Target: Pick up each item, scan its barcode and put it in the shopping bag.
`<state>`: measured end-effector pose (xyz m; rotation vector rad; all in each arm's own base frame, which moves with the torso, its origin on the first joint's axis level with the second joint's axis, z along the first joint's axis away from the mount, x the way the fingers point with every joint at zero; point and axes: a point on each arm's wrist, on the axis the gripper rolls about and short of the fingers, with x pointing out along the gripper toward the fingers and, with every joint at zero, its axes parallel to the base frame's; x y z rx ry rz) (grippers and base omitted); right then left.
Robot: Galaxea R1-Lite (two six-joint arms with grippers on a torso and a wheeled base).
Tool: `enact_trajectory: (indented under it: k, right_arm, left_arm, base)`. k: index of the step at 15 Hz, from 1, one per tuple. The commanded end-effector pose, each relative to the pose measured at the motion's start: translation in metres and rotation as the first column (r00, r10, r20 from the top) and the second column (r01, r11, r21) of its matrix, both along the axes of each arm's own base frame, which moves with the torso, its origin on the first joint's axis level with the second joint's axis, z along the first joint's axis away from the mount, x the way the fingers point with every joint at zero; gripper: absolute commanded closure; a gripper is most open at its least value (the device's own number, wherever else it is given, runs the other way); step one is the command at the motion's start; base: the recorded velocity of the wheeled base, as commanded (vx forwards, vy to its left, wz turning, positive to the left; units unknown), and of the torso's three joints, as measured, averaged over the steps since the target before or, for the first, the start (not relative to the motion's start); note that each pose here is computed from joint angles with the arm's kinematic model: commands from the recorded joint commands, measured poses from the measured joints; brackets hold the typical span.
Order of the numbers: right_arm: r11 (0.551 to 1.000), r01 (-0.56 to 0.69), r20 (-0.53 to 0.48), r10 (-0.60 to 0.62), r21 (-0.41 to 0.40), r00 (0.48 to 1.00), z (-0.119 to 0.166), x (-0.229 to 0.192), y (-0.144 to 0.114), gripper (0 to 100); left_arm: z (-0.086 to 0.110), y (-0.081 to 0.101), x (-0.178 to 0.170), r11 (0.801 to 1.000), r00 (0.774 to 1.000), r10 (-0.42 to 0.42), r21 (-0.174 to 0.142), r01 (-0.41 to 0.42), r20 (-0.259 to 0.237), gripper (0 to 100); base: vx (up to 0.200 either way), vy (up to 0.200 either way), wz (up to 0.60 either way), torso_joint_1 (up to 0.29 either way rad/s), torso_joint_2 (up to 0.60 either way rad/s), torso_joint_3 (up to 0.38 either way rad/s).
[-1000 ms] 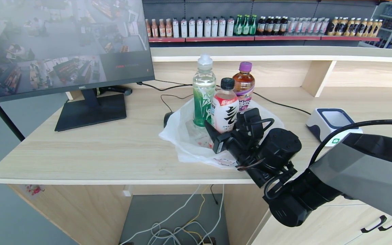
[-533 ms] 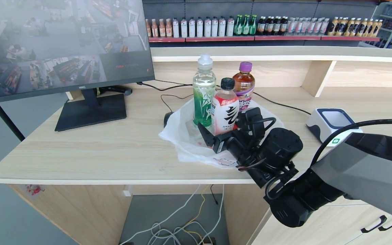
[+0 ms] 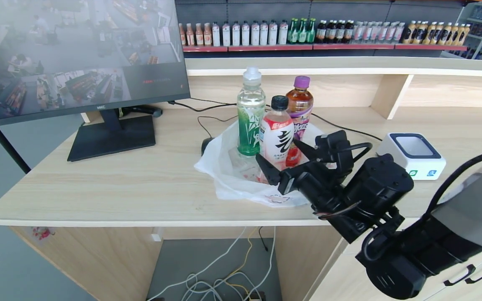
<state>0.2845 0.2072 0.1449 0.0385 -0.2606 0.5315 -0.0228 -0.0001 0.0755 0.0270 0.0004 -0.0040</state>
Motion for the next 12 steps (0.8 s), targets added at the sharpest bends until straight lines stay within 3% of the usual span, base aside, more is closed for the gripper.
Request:
enact_trajectory:
  k: [1, 2, 7, 8, 9, 11, 12]
  right_arm:
    - [1.0, -0.005, 0.004, 0.005, 0.005, 1.0, 0.018, -0.034, -0.023, 0]
    - [1.0, -0.003, 0.001, 0.003, 0.003, 1.0, 0.019, -0.039, -0.027, 0]
    - [1.0, 0.008, -0.03, -0.008, -0.022, 1.0, 0.023, -0.132, -0.099, 0]
    - [0.999, 0.042, 0.007, -0.042, 0.02, 0.999, 0.025, -0.172, -0.133, 0]
    - [0.998, 0.06, -0.006, -0.06, 0.027, 0.998, 0.027, -0.184, -0.144, 0]
    - [0.998, 0.057, -0.08, -0.059, -0.03, 0.995, 0.018, -0.216, -0.166, 0]
    - [0.993, 0.042, -0.149, -0.058, -0.109, 0.987, 0.001, -0.238, -0.179, 0]
  left_arm:
    - [0.0, 0.0, 0.0, 1.0, 1.0, -0.001, -0.001, 0.001, 0.0, 0]
    - [0.0, 0.0, 0.0, 1.0, 1.0, -0.001, -0.002, 0.001, 0.0, 0]
    - [0.0, 0.0, 0.0, 1.0, 1.0, -0.001, -0.007, 0.001, 0.0, 0]
    - [0.0, 0.0, 0.0, 1.0, 1.0, -0.001, -0.013, 0.001, 0.0, 0]
    - [0.0, 0.0, 0.0, 1.0, 1.0, -0.001, -0.015, 0.001, 0.0, 0]
    - [0.0, 0.0, 0.0, 1.0, 1.0, 0.001, -0.018, -0.001, 0.0, 0]
    - [0.0, 0.0, 0.0, 1.0, 1.0, 0.001, -0.018, -0.001, 0.0, 0]
  base:
    - [0.0, 0.0, 0.0, 0.0, 0.0, 0.0]
    - [0.0, 0.0, 0.0, 0.0, 0.0, 0.0]
    - [0.0, 0.0, 0.0, 0.0, 0.0, 0.0]
    - [0.0, 0.0, 0.0, 0.0, 0.0, 0.0]
    - [0.0, 0.0, 0.0, 0.0, 0.0, 0.0]
    - [0.0, 0.0, 0.0, 0.0, 0.0, 0.0]
    - [0.0, 0.0, 0.0, 0.0, 0.0, 0.0]
